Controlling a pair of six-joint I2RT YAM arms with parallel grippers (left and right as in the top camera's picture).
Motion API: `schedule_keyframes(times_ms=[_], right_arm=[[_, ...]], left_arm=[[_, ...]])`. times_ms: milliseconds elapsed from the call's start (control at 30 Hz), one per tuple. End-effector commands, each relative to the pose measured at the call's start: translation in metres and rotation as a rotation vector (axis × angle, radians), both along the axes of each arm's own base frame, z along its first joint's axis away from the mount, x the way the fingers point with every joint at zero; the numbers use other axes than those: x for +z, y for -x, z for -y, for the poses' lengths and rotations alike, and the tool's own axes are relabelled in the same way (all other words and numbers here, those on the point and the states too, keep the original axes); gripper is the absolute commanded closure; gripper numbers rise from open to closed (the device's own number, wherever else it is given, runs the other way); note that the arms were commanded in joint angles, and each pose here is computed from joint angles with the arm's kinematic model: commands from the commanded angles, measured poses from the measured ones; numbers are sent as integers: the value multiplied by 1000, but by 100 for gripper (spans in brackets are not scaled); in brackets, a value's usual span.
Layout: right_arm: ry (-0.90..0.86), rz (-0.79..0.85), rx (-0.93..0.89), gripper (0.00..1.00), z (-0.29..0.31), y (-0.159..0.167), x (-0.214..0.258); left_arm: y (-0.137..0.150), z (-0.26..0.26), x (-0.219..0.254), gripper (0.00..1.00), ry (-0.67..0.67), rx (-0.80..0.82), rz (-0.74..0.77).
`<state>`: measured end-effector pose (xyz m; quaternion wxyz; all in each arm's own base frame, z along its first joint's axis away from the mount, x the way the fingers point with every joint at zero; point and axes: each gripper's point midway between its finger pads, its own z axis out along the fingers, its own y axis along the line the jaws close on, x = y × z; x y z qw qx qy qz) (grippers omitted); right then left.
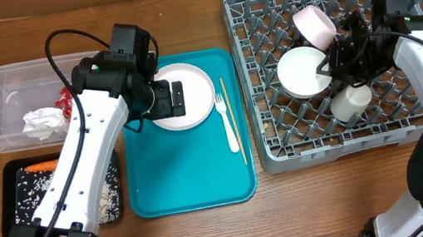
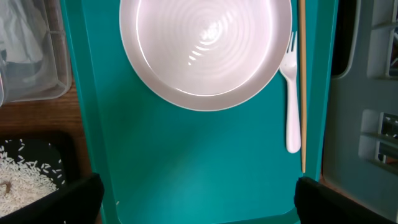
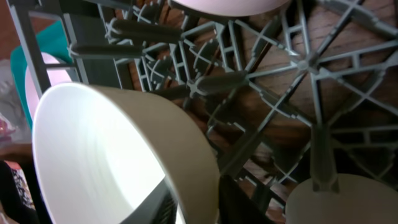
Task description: Sort waste into correct bins and load items into the dishwasher
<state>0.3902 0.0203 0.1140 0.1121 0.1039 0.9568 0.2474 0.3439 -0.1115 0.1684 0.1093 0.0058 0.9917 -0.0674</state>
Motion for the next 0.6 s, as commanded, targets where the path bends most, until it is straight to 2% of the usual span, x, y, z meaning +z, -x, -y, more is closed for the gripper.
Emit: schedule_keyframes(times_ms=[0,67,267,567], right_arm=[[13,77,-6,84,5,-14,27],[16,89,-6,96,6,-16,33],[132,116,-39,96,25,-26,55],[540,113,-196,96,84,-29,95]], left_arm=[[0,-2,-1,0,-3,-6,-1],[0,-2,-1,0,-3,-6,-1],[0,-2,-1,0,-3,-6,-1],[0,-2,-1,0,-3,-6,0]])
